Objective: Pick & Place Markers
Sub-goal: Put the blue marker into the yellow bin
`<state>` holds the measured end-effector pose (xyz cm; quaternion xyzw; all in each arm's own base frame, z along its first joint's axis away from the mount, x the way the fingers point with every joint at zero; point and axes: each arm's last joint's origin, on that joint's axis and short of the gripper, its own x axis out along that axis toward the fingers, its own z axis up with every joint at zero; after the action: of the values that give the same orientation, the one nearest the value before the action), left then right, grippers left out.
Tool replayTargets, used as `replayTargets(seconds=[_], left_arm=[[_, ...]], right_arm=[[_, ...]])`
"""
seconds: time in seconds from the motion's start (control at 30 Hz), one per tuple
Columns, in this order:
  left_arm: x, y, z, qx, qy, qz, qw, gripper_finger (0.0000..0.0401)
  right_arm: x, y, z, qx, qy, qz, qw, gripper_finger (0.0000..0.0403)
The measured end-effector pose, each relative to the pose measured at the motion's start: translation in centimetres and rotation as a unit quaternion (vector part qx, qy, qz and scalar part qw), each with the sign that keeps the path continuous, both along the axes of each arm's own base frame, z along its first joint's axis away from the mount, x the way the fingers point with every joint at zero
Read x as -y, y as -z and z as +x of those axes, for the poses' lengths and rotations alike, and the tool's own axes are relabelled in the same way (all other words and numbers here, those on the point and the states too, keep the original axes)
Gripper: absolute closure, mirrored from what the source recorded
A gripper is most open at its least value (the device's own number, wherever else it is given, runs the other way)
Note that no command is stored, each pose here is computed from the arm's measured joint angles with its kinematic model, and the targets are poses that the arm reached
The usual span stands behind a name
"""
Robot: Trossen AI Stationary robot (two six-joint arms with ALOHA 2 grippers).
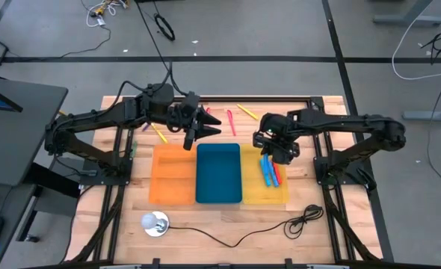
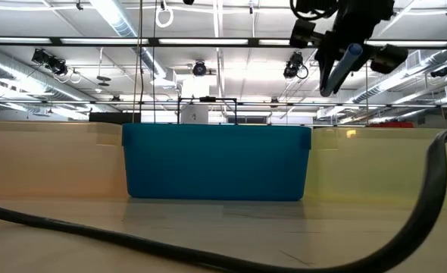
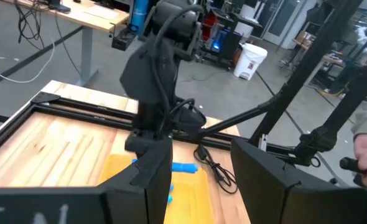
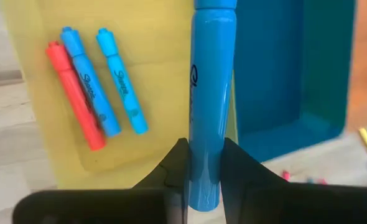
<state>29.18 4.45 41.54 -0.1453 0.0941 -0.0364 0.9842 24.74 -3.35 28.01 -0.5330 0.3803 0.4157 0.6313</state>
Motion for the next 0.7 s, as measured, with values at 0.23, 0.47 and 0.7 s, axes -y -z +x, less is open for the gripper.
replayTargets(seconds=[0.23, 0.47, 0.7], left_arm=[[0.0, 0.1, 0.0, -0.004, 0.000, 0.000, 1.000, 0.0229], [0.0, 0.1, 0.0, -0.005, 0.000, -0.003, 1.000, 0.0229], [0.0, 0.1, 0.0, -0.007, -0.002, -0.014, 1.000, 0.0229]], right_arm=[[-0.3, 2.2, 1.5, -0.039, -0.014, 0.004, 0.999, 0.0356], [-0.1, 4.2, 2.9, -0.064, -0.024, 0.009, 0.998, 0.0356], [0.0, 6.1, 4.2, -0.082, -0.030, 0.011, 0.996, 0.0356]])
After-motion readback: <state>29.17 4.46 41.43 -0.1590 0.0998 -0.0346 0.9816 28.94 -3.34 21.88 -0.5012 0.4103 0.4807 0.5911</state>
